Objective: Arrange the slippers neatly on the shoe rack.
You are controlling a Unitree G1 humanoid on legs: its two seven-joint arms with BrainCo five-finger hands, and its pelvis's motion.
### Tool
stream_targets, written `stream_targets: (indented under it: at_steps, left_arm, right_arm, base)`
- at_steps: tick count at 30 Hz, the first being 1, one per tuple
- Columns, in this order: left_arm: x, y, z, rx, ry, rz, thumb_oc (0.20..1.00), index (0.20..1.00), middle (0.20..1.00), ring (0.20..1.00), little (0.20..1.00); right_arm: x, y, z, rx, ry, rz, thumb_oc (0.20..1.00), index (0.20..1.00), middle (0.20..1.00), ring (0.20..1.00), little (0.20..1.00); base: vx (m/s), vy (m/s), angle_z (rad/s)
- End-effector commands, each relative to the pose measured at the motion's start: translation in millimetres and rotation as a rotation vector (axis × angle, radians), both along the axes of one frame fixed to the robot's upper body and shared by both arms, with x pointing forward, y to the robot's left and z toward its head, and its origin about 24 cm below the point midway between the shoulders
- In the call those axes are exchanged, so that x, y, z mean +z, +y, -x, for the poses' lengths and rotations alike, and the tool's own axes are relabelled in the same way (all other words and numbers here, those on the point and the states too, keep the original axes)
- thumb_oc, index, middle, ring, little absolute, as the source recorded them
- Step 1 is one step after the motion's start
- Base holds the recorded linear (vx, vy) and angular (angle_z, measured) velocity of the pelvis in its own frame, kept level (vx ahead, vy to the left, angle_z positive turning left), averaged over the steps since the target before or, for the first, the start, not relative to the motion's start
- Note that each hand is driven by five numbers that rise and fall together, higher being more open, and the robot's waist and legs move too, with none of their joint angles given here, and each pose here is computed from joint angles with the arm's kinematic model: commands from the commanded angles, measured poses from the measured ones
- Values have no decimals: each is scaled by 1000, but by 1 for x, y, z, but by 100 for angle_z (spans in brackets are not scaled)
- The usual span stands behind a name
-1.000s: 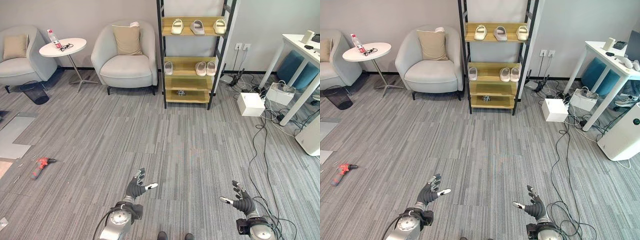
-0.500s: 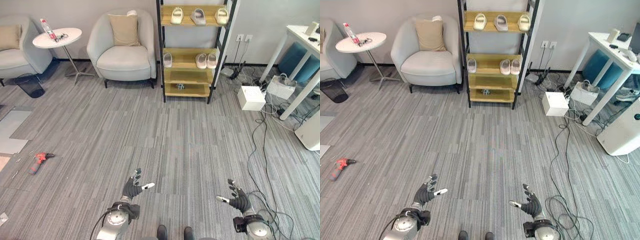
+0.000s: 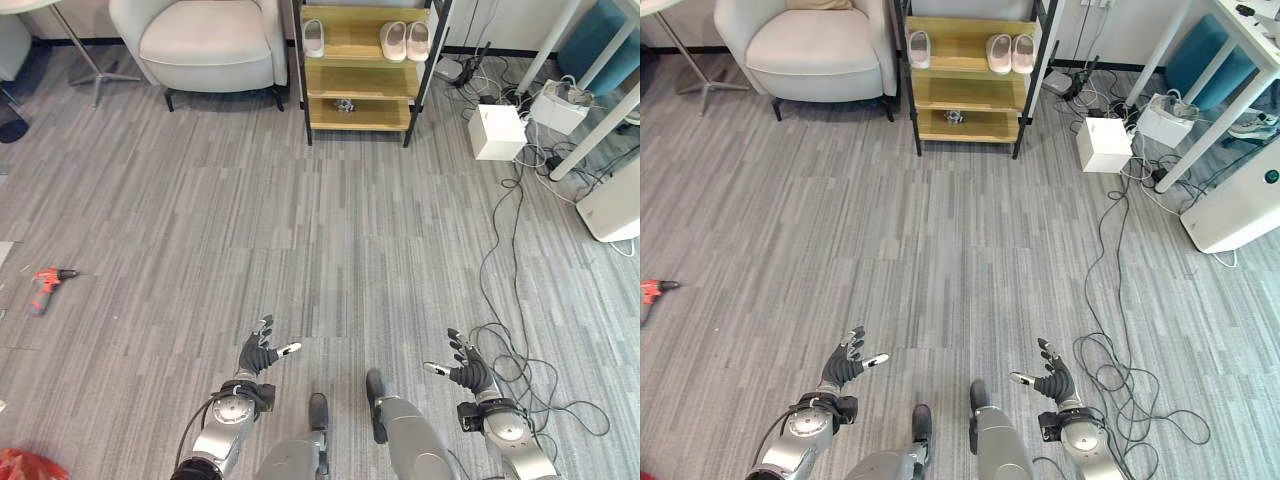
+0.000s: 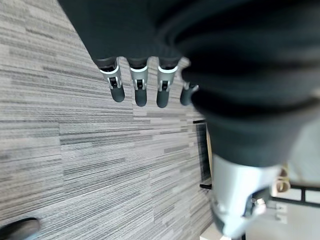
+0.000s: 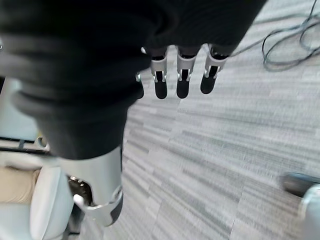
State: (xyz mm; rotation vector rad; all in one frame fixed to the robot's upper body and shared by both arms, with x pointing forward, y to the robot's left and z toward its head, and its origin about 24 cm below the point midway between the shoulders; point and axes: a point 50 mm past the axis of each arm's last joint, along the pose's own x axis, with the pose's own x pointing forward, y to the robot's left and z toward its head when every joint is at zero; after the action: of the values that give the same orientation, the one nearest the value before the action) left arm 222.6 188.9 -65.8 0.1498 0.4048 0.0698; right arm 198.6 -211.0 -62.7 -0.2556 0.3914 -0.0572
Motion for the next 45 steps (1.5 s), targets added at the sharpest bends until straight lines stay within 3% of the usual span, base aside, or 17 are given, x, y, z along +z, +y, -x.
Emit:
stream_targets:
  at_steps: [1,13,28,45]
  left_arm:
    - [10,-2,-7,29,-77,57,1000,1000,1000,1000,1000]
    - [-8,-13,5,20,16,111,1000,1000,1000,1000,1000]
    - [-12,-2,15,23,42,67,1000,1000,1000,1000,1000]
    - [7,-2,-5,-11,-49,57,1000,1000,1000,1000,1000]
  right_arm:
    - [8,-1,3,-11,-63,-19,1000,1000,1000,1000,1000]
    - [6,-28,19,-58,-20,1,1000,1000,1000,1000,1000]
    - [2,-14,19,-1,1,-5,1000,1000,1000,1000,1000]
    - [5,-15,19,-26,-19,-19,1000,1000,1000,1000,1000]
  base:
    - [342,-183,47]
    - [259,-100,12]
    - [337,152,-22]
    - [290,-11,12]
